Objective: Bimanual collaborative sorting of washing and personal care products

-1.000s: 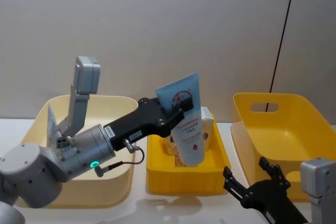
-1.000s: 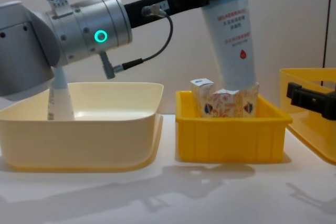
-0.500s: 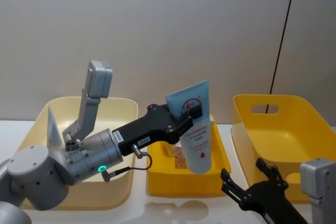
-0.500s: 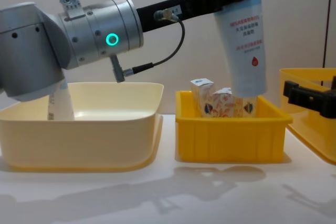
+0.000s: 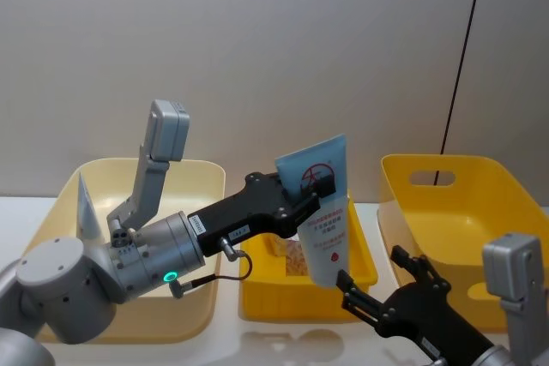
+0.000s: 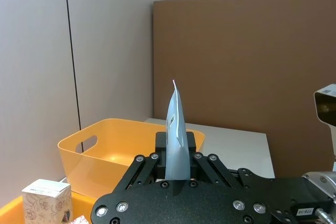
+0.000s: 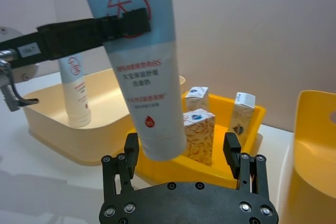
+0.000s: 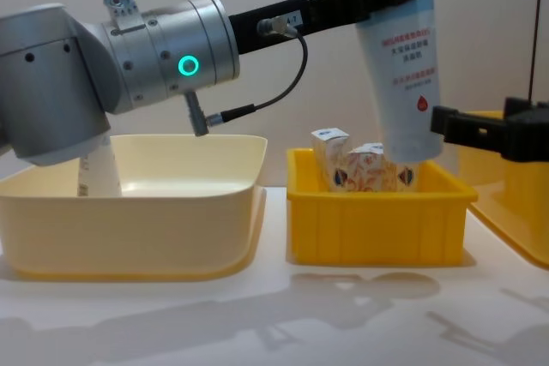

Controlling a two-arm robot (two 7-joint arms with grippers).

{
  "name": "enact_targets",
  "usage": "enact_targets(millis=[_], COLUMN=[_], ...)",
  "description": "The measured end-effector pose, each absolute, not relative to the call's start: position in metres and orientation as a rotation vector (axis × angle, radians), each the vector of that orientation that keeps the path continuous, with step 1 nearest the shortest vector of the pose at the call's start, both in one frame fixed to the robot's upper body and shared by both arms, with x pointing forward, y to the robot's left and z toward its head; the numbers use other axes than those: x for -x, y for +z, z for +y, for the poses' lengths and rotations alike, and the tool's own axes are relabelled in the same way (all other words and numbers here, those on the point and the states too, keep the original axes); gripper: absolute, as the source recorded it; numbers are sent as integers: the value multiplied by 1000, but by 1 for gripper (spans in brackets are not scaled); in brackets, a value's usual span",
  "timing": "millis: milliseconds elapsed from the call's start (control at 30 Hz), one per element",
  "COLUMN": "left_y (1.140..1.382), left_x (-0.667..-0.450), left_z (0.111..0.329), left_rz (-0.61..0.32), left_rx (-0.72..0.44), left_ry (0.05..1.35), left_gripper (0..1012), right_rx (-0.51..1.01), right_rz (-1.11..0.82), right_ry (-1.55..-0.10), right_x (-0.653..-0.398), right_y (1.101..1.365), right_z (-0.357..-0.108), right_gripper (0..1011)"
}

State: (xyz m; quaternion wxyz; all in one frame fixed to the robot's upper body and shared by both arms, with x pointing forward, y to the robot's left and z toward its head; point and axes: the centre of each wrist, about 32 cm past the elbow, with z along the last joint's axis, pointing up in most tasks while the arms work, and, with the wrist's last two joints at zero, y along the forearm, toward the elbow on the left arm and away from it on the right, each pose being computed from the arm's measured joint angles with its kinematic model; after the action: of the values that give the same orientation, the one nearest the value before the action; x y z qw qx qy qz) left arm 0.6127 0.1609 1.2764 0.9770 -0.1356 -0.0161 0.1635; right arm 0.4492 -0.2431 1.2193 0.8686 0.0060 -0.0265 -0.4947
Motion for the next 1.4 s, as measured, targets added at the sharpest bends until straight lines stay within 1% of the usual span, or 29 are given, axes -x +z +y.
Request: enact_targets(millis=[233, 467, 1133, 1400], left_y=[1276, 1276, 1276, 1276], left_x=[-613, -613, -613, -613], left_z=[160, 160, 160, 160], left_rz=[-31, -31, -31, -31], left_rx=[272, 271, 270, 270], left_ry=[328, 327, 326, 326], left_gripper=[192, 191, 191, 192], right_rx=[7, 35, 102, 105], right_rz=[-58, -78, -161, -185], right_ry=[-993, -994, -1041, -1065], right_x=[-453, -457, -473, -477], right_y=[1231, 1236, 1233, 1232], right_z=[-237, -226, -193, -186], right_gripper=[1001, 1001, 1001, 1001])
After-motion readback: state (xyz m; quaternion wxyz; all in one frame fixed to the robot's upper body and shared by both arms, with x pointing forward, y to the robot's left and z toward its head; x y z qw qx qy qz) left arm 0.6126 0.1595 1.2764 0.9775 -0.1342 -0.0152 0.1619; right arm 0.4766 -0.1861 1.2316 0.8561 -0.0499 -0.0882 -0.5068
